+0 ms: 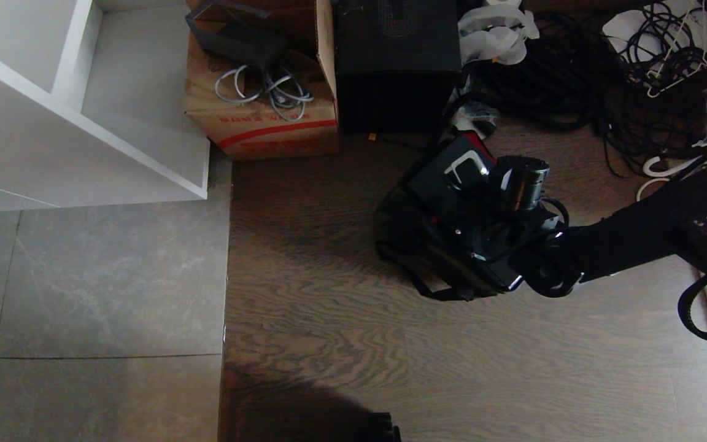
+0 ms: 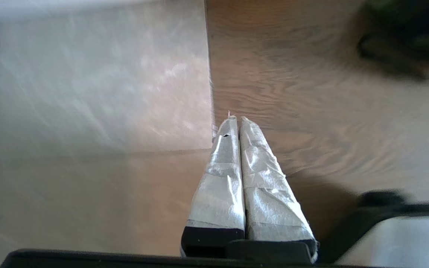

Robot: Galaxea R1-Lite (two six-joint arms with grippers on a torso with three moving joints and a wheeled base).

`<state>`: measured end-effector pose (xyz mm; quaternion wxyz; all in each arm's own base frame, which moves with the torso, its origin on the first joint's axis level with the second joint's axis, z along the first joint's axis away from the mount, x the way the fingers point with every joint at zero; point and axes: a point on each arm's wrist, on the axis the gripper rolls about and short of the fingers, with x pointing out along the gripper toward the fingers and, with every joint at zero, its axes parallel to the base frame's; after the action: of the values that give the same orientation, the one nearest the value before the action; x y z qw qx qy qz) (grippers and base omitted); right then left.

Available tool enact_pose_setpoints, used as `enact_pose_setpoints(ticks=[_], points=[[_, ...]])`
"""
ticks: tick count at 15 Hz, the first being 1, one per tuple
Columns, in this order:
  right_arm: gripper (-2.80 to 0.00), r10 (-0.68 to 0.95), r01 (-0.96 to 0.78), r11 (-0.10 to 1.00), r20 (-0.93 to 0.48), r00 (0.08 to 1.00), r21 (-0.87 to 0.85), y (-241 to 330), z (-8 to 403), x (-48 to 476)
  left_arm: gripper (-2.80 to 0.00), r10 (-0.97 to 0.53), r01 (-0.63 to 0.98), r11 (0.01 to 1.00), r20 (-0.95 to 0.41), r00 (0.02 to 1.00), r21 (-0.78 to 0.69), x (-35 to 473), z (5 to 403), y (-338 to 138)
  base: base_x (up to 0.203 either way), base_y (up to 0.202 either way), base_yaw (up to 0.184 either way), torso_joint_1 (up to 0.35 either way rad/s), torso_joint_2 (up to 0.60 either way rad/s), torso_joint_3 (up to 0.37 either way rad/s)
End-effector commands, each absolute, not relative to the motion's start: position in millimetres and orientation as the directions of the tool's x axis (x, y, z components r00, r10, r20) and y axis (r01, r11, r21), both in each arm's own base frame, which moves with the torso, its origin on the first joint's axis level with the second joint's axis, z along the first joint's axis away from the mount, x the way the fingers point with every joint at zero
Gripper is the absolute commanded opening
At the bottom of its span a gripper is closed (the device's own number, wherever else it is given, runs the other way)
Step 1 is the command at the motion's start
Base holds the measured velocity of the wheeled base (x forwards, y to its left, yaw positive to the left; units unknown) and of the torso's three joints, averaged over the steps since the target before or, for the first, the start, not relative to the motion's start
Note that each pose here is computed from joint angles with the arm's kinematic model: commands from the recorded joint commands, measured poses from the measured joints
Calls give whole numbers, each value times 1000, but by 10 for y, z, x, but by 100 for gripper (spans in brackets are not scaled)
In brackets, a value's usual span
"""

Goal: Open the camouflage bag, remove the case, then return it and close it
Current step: Lift the black box

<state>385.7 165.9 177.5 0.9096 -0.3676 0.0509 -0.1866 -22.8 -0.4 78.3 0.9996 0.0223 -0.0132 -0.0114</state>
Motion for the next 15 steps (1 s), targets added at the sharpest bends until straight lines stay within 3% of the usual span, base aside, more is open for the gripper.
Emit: enact_pose_setpoints(ticks=[1, 15], points=[[-280, -380, 297, 654, 37, 924, -696, 1662, 1726, 3859, -280, 4, -4, 1000, 18, 1000, -21, -221, 758, 2, 0, 0, 0, 0, 0, 0], [-280, -368, 292, 599, 68, 927, -746, 1633, 1537, 4000, -280, 5, -4, 1000, 18, 1000, -29, -221, 758, 2, 0, 0, 0, 0, 0, 0]])
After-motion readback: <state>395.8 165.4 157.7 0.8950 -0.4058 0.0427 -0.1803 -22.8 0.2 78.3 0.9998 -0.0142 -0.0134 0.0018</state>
